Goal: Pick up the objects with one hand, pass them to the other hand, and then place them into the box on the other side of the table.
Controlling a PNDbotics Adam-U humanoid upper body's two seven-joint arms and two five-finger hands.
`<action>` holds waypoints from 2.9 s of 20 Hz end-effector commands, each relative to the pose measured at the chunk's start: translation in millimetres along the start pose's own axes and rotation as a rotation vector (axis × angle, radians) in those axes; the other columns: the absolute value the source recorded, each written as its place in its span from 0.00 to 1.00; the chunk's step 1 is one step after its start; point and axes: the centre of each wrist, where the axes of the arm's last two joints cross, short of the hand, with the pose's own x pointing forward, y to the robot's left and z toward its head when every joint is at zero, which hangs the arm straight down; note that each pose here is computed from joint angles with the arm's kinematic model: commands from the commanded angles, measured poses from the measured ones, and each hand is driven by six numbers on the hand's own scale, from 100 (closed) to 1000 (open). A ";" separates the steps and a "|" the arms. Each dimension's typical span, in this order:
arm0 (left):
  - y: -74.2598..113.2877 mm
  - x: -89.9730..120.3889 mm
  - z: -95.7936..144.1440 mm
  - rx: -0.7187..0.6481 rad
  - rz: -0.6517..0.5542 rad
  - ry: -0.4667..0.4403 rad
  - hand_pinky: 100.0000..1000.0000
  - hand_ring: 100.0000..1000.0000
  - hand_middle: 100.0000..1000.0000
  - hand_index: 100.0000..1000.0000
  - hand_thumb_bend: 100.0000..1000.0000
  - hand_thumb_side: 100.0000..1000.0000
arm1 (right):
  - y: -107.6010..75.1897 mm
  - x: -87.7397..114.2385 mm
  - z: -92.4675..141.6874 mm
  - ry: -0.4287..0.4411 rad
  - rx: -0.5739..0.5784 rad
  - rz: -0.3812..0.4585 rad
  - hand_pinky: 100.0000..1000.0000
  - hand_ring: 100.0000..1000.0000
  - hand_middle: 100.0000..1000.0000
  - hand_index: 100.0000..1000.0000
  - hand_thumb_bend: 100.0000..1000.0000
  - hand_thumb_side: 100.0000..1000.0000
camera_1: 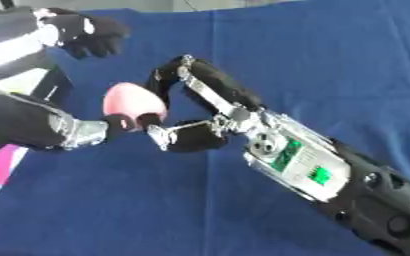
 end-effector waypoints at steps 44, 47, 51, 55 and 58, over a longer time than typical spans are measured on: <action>-5.2 8.8 -3.8 0.079 -0.057 0.110 0.58 0.36 0.30 0.33 0.00 0.04 | 1.6 5.9 -2.5 -0.135 -0.052 0.098 0.79 0.68 0.46 0.66 0.00 0.00; -8.9 0.3 -8.1 0.094 -0.093 0.138 0.57 0.35 0.29 0.34 0.00 0.00 | 2.8 5.6 -2.2 -0.155 -0.053 0.097 0.80 0.71 0.54 0.74 0.00 0.00; -15.0 -13.5 -15.4 0.076 -0.111 0.175 0.57 0.37 0.32 0.40 0.03 0.00 | 2.5 5.1 -1.7 -0.185 -0.062 0.100 0.83 0.76 0.63 0.84 0.00 0.29; -18.6 -23.9 -18.5 0.057 -0.117 0.200 0.57 0.42 0.40 0.50 0.10 0.00 | 3.1 4.5 -0.9 -0.194 -0.071 0.104 0.84 0.75 0.65 0.85 0.00 0.41; -19.7 -32.8 -17.6 0.063 -0.135 0.232 0.57 0.43 0.42 0.52 0.14 0.00 | 4.0 4.0 -0.3 -0.188 -0.072 0.109 0.86 0.75 0.66 0.86 0.00 0.44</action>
